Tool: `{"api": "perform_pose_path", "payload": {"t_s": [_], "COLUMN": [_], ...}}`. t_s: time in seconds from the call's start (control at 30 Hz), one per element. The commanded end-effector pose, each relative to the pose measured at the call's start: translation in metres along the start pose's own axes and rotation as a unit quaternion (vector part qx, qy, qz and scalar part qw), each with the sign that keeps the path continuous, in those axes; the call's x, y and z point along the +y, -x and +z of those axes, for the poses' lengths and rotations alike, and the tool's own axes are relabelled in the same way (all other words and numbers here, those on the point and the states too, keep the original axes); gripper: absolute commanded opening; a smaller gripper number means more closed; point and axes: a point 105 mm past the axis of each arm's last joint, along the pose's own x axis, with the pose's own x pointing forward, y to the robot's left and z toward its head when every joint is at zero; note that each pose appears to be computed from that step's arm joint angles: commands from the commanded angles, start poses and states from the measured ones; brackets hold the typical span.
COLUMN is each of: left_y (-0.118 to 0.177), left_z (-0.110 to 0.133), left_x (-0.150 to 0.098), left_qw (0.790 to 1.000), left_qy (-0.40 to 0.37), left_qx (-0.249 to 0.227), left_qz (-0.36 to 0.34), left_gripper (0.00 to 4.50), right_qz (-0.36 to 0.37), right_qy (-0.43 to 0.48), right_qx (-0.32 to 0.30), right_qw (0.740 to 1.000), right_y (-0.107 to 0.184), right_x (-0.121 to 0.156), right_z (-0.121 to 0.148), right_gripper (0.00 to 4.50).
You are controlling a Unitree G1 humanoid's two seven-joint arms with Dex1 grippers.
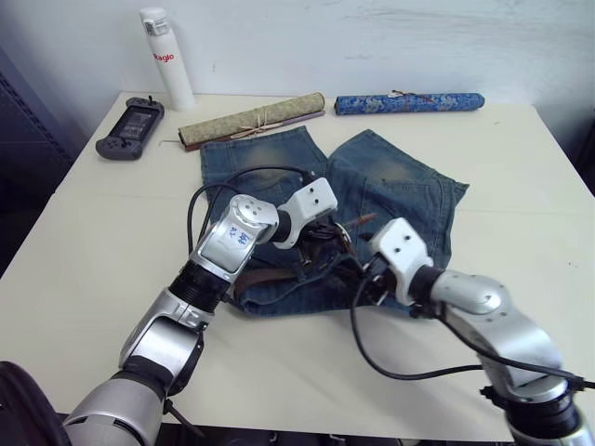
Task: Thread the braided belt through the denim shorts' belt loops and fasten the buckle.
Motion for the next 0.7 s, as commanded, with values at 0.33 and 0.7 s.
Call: {"api": "perform_pose_path", "payload": {"t_s": [0.33, 0.7], "left_y": [0.009, 0.013], "left_z": [0.021, 0.023], "left_x": [-0.012, -0.018], "left_qw": [0.997, 0.990], "left_qy": [-0.065, -0.119], "left_qx": [-0.039, -0.051], "left_qz": [-0.034, -0.052], "left_gripper": [0.00, 0.00], "right_qz": [0.016, 0.072], "right_qy": [0.183, 0.273], "right_qx": [0.010, 0.036], "right_qw": [0.983, 0.959], "right_y": [0.022, -0.002], "right_x": [-0.052, -0.056], "right_z": [0.035, 0.012], "right_gripper": [4.41, 3.92]}}
